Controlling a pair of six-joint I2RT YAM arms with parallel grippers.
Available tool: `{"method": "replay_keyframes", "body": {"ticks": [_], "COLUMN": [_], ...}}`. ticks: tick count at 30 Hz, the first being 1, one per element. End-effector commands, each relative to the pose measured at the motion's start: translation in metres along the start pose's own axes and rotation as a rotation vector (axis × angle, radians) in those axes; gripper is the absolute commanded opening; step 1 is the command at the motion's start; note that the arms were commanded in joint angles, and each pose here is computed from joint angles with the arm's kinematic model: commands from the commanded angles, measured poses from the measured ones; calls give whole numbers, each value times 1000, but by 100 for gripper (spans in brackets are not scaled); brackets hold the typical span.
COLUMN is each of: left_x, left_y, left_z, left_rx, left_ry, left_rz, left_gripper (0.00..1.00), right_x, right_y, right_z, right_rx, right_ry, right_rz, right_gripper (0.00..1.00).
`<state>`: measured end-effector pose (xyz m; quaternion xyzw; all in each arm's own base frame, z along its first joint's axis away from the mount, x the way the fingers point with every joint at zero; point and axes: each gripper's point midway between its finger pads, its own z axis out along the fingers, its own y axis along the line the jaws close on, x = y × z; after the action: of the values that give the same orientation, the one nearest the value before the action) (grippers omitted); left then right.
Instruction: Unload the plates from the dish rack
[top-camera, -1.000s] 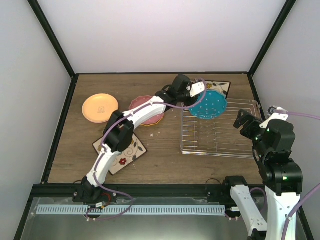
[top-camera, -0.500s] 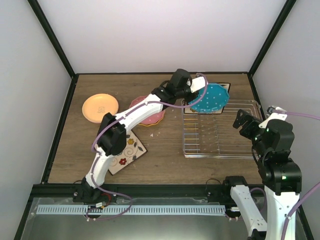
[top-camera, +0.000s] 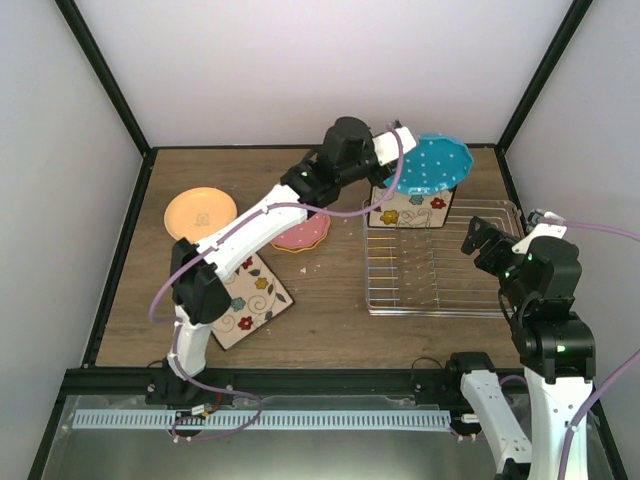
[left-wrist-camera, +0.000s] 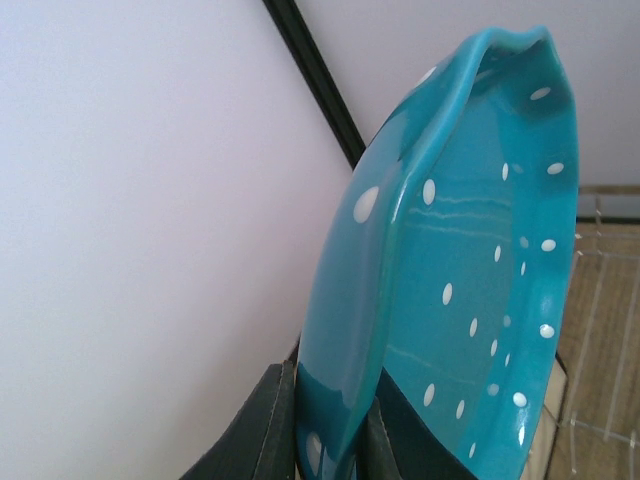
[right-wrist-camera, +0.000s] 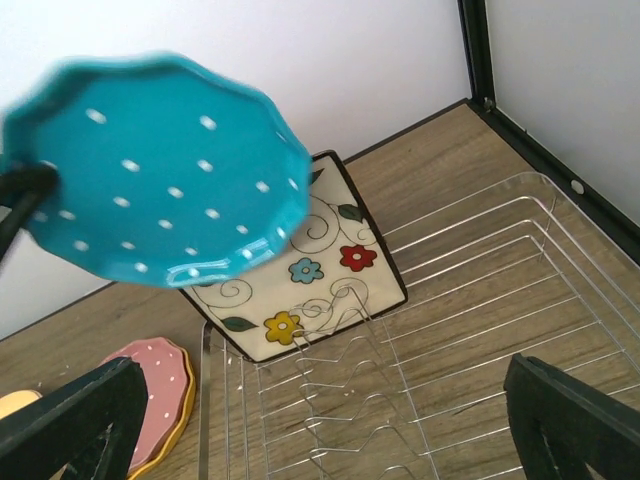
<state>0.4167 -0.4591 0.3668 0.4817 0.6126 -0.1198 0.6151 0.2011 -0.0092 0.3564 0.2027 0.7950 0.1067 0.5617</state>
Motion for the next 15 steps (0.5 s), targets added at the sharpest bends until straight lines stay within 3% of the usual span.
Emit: {"method": "replay_keyframes", "body": {"ticks": [1, 4, 7, 12, 15], "left_x": [-135, -136, -113, -14, 59], "left_y": [102, 146, 208, 303, 318], "left_z": [-107, -139, -176, -230, -244], "left_rx": [-307, -423, -558, -725, -717], "left_ry": [-376, -385, -354, -199, -91], "left_rz": [-37, -86, -188, -449, -657], "left_gripper": [4, 4, 4, 4, 4], "right_x": [-4, 1, 3, 7, 10], "right_y": [4, 5, 8, 12, 13], "right_z": [3, 11, 20, 35, 41], "right_rx": [-28, -38, -51, -70, -81], "right_ry": [-30, -21, -13, 9, 18], "right_rz": [16, 20, 19, 15, 14], "right_gripper": [100, 100, 100, 100, 100]}}
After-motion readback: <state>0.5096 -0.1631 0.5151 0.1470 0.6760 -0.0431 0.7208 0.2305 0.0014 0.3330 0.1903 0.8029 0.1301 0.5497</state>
